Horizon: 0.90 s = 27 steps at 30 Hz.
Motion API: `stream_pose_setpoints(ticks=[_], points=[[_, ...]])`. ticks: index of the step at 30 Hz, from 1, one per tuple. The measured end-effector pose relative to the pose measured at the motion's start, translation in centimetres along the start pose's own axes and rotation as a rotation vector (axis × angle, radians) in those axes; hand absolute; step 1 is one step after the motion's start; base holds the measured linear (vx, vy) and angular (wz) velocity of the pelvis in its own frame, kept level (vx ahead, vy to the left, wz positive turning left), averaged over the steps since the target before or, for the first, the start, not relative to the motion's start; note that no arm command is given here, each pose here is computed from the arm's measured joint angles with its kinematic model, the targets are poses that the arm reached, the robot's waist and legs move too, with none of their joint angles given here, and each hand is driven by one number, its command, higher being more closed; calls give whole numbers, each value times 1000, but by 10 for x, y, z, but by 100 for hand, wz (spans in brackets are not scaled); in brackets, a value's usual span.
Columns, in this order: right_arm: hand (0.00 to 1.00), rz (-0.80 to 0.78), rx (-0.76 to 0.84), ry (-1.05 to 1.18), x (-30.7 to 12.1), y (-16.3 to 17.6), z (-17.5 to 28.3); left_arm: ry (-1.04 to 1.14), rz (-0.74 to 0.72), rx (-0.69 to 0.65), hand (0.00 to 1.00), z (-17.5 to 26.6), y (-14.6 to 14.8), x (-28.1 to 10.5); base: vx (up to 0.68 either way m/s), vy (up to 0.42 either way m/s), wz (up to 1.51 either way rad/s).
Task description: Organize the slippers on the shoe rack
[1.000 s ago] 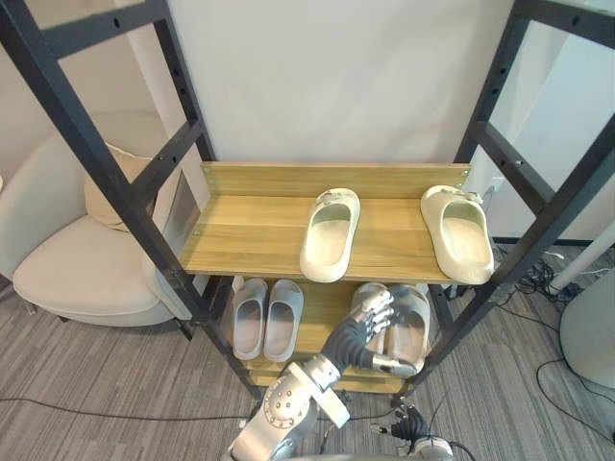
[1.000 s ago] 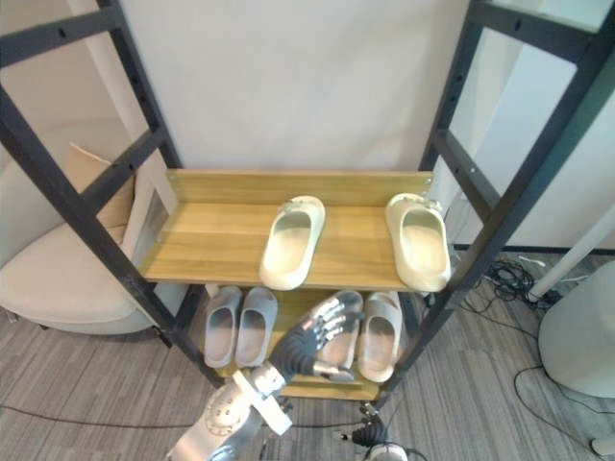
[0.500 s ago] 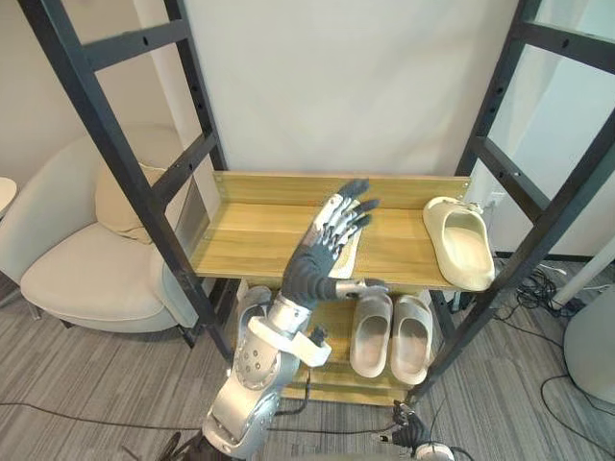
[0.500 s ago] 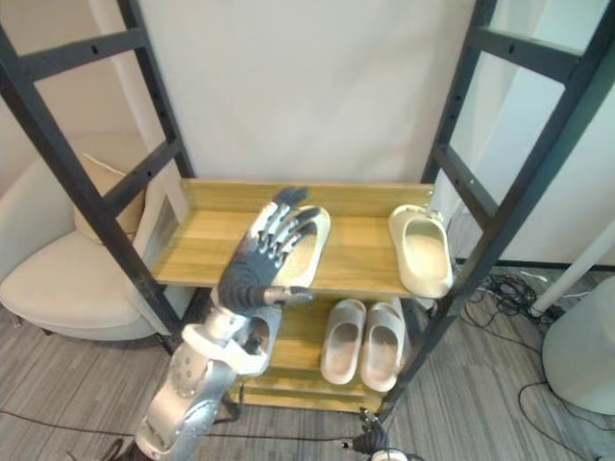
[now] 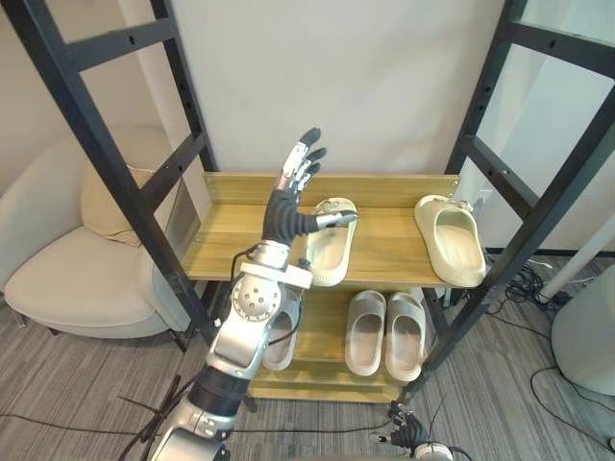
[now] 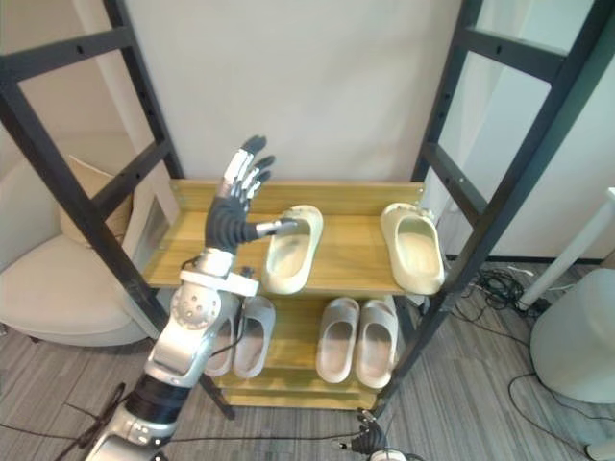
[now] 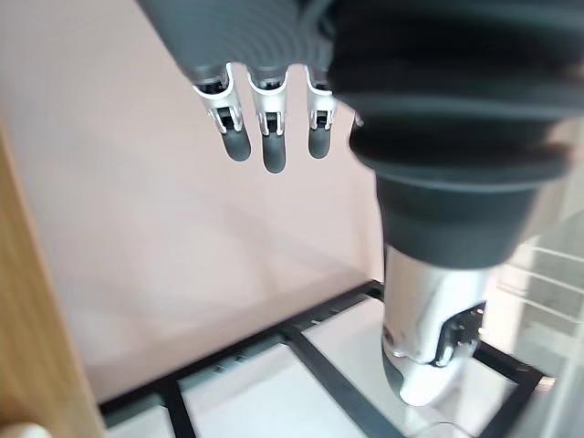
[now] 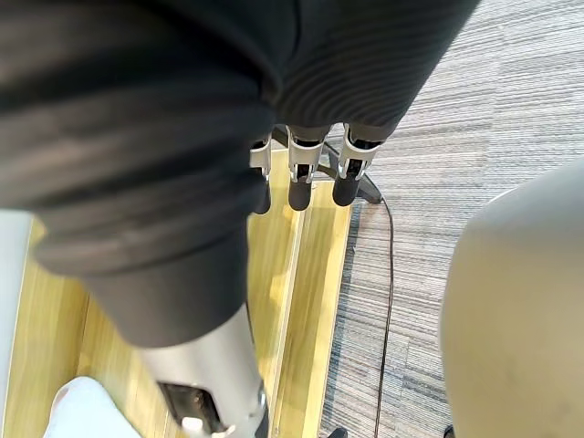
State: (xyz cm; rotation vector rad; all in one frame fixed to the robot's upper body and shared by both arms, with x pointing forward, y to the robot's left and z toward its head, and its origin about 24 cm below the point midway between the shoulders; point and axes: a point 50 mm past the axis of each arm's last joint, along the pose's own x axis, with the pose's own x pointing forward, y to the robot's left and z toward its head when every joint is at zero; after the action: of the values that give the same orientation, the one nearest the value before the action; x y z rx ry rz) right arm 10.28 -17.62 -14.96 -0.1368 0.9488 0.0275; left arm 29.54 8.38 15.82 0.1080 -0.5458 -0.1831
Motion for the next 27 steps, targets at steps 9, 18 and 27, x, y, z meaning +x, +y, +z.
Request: stream_pose_setpoints(ticks=[9,18,27], points=[[0,6,1,-9,-1,-1,1,113,30,197,0,-25,19,17,-13,0,-2],[0,4,3,-36,-3,-2,3,205,46,323,0,-43,39,17,3,2,-4],[0,4,-5,-47,-4,-6,4,328,6,437,0,-68,50,13,-11,-1,-7]])
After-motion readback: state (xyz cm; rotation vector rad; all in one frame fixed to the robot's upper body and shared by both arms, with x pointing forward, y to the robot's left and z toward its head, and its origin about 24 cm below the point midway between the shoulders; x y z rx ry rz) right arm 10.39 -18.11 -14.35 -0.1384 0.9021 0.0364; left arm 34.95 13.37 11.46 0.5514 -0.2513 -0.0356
